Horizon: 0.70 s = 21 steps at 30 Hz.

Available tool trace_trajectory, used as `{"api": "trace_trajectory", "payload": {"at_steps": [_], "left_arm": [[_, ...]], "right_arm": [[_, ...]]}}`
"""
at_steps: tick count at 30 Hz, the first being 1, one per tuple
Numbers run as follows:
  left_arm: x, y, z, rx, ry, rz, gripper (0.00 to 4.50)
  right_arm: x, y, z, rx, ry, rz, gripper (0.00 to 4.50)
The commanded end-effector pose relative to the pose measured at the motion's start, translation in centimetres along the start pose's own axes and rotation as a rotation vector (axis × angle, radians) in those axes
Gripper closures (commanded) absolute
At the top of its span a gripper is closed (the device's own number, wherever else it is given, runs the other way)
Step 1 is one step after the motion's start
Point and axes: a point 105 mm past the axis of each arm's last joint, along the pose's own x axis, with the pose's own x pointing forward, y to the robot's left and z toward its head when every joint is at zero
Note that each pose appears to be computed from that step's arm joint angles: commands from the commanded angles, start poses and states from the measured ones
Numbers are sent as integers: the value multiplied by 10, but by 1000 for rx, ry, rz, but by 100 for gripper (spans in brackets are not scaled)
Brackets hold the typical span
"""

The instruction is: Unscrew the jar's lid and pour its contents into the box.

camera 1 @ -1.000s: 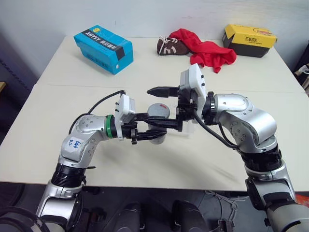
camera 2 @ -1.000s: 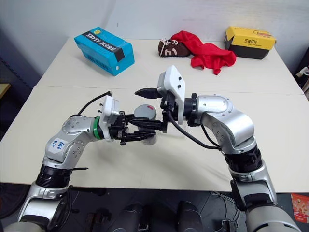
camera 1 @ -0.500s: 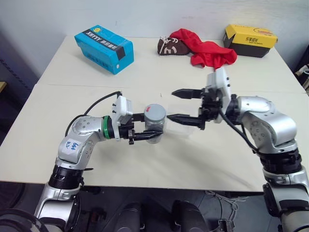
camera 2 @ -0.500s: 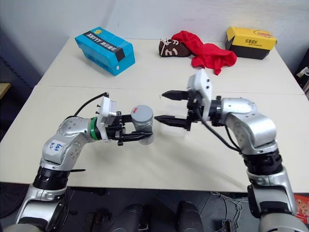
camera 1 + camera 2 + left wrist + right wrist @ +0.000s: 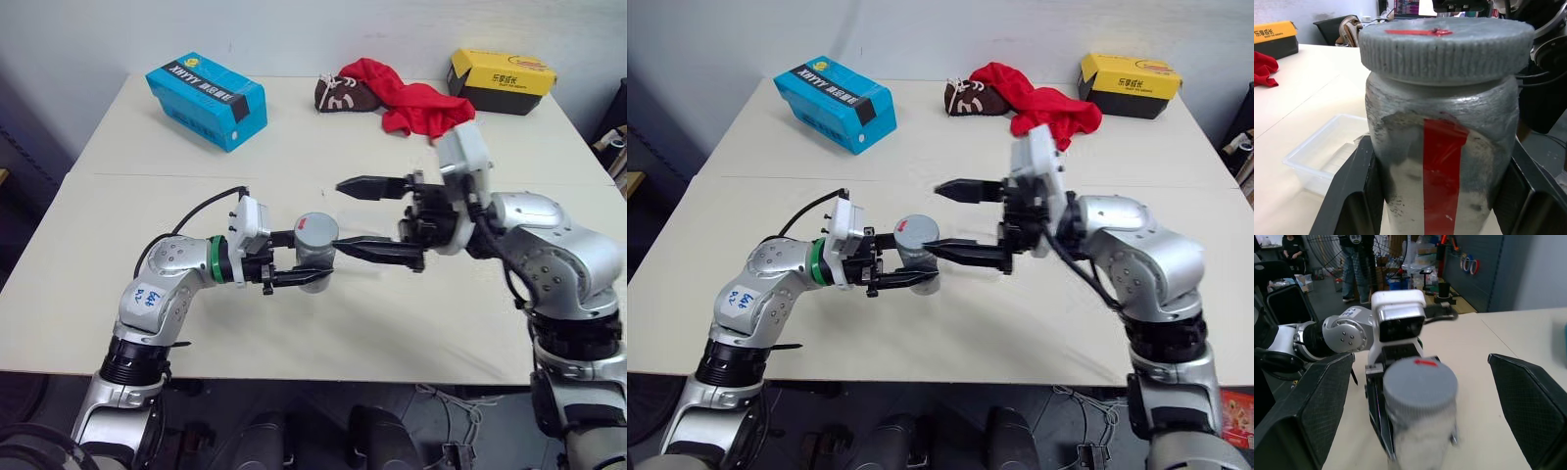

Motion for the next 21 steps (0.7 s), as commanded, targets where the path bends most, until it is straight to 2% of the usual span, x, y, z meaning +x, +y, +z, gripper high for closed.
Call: {"api": "trace_trajectory", "payload": {"at_steps": [1, 15, 18, 21], "left_arm": [[1, -3, 12, 52, -26, -15, 219], [5, -5, 13, 55, -32, -28, 219], [5, -5, 13, 56, -33, -27, 219], [5, -5, 13, 58, -33, -27, 219]], "right_arm": [[13, 5, 8, -51, 9, 10, 2], [26, 0, -13, -32, 45, 2, 2], [25, -2, -16, -22, 49, -2, 88], [24, -4, -16, -20, 33, -5, 195]]}}
